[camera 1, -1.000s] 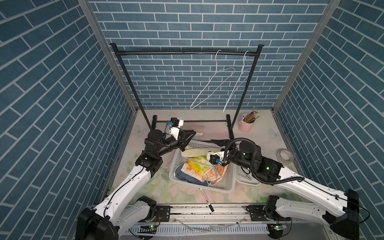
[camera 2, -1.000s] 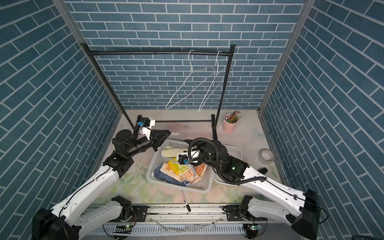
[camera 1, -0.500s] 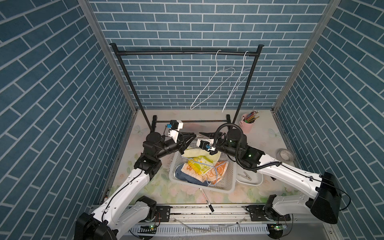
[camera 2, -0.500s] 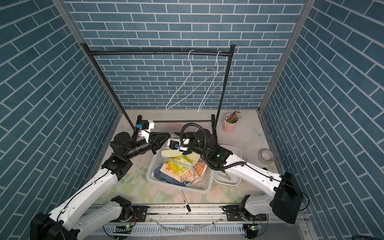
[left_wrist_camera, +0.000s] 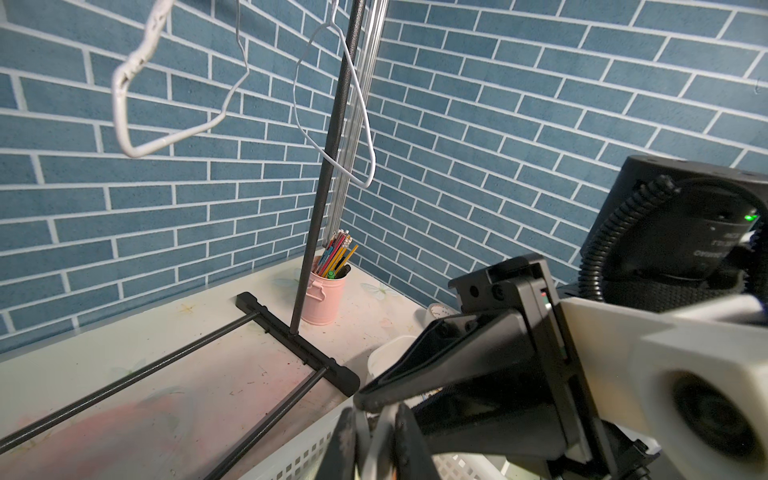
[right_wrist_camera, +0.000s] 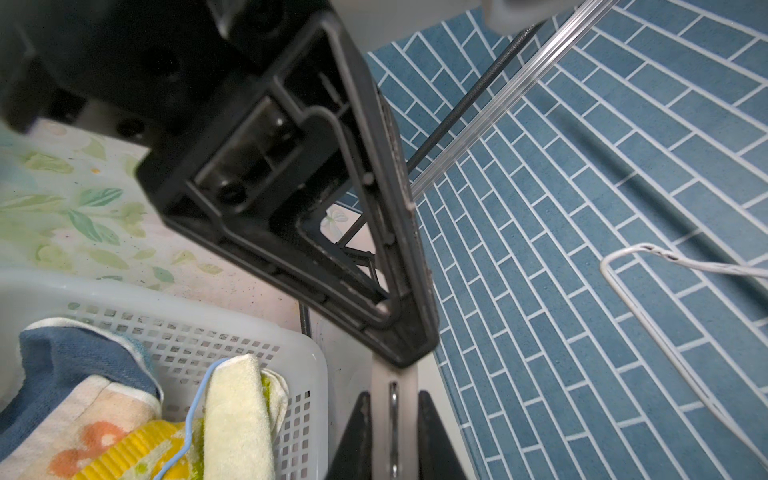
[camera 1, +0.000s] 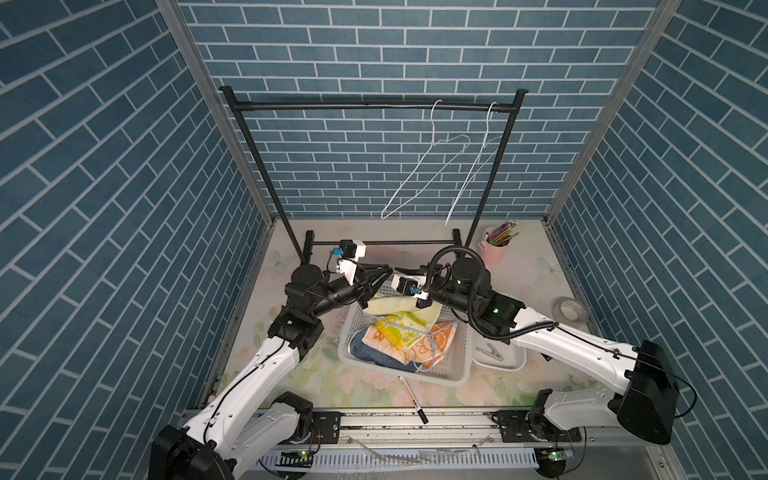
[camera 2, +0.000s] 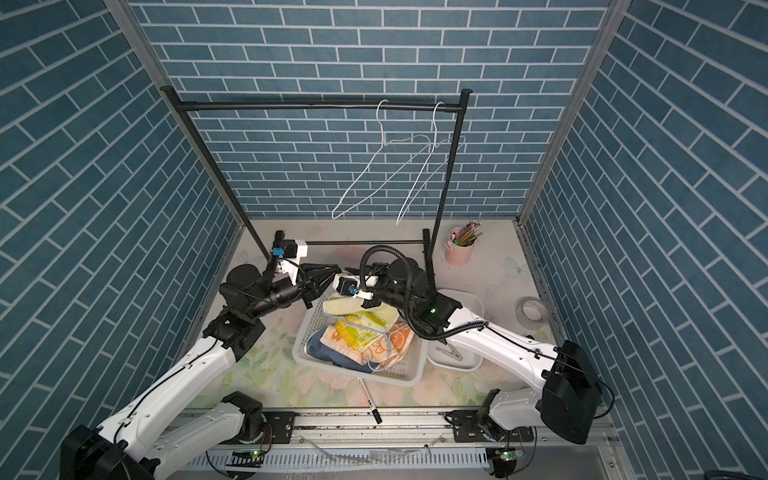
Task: Remove the clothespins securing towels to the hanger
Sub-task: Place the clothespin in the storage box.
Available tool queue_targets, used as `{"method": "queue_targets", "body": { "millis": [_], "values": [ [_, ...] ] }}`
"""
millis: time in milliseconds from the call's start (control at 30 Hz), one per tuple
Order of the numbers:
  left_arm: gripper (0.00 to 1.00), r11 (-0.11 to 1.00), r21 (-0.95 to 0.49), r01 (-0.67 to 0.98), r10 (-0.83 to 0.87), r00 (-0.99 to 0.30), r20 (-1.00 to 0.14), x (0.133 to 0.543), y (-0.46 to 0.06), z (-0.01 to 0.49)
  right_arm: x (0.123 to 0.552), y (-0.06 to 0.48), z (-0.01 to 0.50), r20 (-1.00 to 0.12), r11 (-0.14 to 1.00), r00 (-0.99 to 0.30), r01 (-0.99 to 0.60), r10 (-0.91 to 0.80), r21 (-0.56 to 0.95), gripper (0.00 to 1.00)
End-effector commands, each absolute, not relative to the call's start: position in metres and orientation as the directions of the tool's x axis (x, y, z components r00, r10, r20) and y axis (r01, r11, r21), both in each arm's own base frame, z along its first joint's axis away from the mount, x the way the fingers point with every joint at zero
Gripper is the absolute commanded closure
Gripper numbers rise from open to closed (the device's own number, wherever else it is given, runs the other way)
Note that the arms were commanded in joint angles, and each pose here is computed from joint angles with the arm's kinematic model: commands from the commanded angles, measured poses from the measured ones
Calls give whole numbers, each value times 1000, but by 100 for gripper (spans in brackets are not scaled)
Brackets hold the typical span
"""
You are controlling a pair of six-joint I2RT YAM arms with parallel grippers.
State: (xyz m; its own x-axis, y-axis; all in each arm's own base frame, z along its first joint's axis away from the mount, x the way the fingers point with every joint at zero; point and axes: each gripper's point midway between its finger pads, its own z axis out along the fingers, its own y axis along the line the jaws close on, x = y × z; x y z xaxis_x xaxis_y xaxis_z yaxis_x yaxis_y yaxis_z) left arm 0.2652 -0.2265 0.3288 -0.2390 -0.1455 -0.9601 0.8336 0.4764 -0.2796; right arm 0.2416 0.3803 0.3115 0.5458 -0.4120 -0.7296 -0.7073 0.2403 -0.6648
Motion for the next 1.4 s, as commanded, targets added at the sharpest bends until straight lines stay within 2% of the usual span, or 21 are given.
{"method": "queue_targets", "body": {
  "millis": [0,100,167,367,533,700,900,1100,1367],
  "values": [
    [69,454,-269,849,-172,-212,-962,261,-227,339,247,371,330,-763,332,517,-694,-388,-639,100],
    [46,453,-258,853,-205,-182,-962,259,-225,351,244,365,329,-768,329,501,-704,-398,-630,100],
    [36,468,-248,849,-221,-159,-962,260,-222,357,246,357,328,-771,350,475,-699,-425,-624,100],
    [25,586,-182,790,-213,-67,-975,261,-202,358,247,321,320,-811,448,322,-706,-488,-549,100],
    [22,726,-83,682,-110,-4,-994,263,-176,349,253,261,315,-864,664,24,-629,-503,-404,100],
    [22,842,39,538,33,21,-999,262,-143,336,246,185,300,-853,859,-297,-426,-429,-283,100],
    [21,908,159,388,163,21,-986,262,-111,319,231,127,273,-789,937,-511,-246,-342,-247,100],
    [20,916,219,336,238,-16,-971,262,-99,294,225,101,227,-672,987,-724,-138,-157,-81,100],
    [18,919,226,322,243,-12,-970,260,-95,283,210,88,152,-499,997,-865,35,61,63,100]
  ]
}}
